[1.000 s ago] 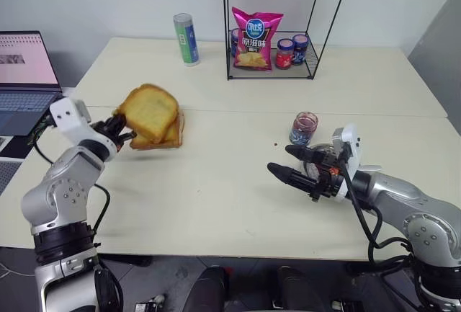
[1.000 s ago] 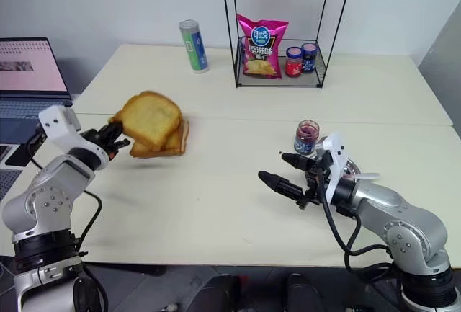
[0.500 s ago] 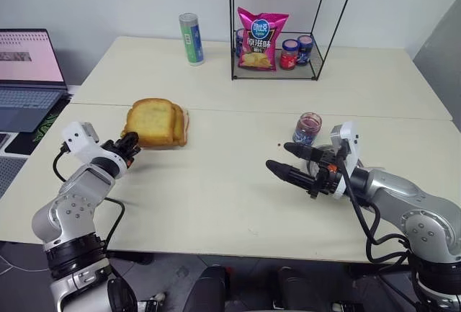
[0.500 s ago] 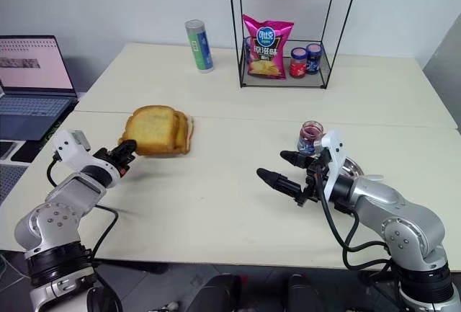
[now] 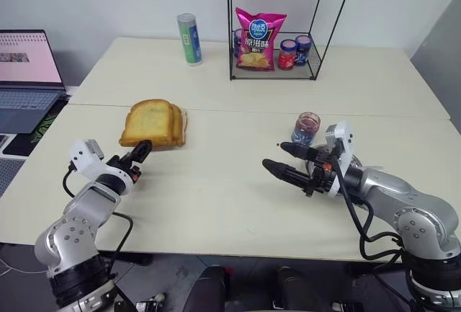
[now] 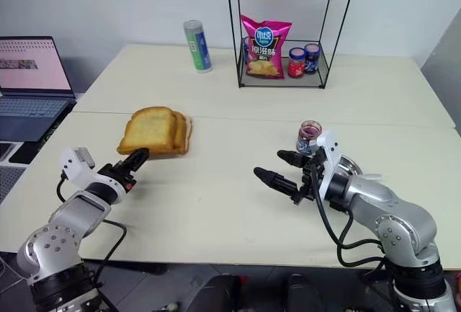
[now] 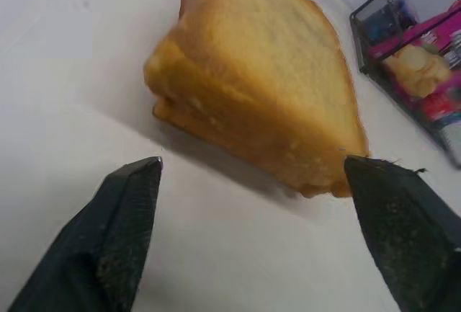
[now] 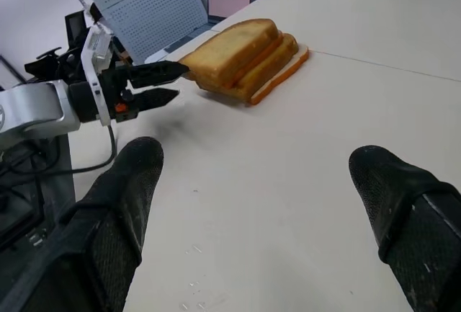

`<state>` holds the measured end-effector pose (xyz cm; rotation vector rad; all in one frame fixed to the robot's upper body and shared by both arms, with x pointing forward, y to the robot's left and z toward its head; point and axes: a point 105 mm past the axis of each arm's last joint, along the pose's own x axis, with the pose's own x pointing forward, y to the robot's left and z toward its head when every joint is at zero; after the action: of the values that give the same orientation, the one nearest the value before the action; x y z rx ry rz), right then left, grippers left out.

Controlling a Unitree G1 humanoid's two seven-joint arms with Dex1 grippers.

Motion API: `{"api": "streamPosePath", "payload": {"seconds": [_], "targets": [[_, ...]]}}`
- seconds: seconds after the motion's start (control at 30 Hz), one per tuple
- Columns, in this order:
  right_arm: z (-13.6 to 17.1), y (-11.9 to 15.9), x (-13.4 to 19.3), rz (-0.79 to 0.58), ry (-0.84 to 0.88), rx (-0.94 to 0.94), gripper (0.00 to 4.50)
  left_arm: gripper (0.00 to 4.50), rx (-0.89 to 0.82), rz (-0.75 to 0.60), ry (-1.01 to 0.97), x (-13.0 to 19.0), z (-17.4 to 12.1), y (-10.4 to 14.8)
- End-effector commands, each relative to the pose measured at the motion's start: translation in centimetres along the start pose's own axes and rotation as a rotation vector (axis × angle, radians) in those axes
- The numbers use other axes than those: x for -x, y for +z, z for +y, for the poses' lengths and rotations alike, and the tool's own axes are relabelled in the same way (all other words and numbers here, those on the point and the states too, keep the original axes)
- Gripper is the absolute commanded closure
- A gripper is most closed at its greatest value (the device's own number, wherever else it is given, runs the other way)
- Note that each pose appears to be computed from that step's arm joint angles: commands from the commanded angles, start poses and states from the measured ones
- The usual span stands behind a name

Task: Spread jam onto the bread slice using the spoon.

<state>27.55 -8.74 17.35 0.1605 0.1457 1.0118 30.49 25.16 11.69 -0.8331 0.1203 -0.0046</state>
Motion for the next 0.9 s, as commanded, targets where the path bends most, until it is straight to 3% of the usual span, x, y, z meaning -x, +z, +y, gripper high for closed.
{"api": "streamPosePath", "payload": {"seconds": [0.03,0.17,0.9], "targets": [[0.5,1.0,-0.1,-0.029,0.033,0.034,0.00,0.40,0.133,-0.100,-0.111,0.7,-2.2,1.0],[0.3,1.1,-0.2,-0.022,0.039,0.043,0.00,0.40,0.268,-0.159,-0.136,0.0,-1.9,1.6],[0.2,1.7,0.1,-0.031,0.015,0.066,0.00,0.40,0.313,-0.165,-0.121,-2.9,-1.7,1.4]]}}
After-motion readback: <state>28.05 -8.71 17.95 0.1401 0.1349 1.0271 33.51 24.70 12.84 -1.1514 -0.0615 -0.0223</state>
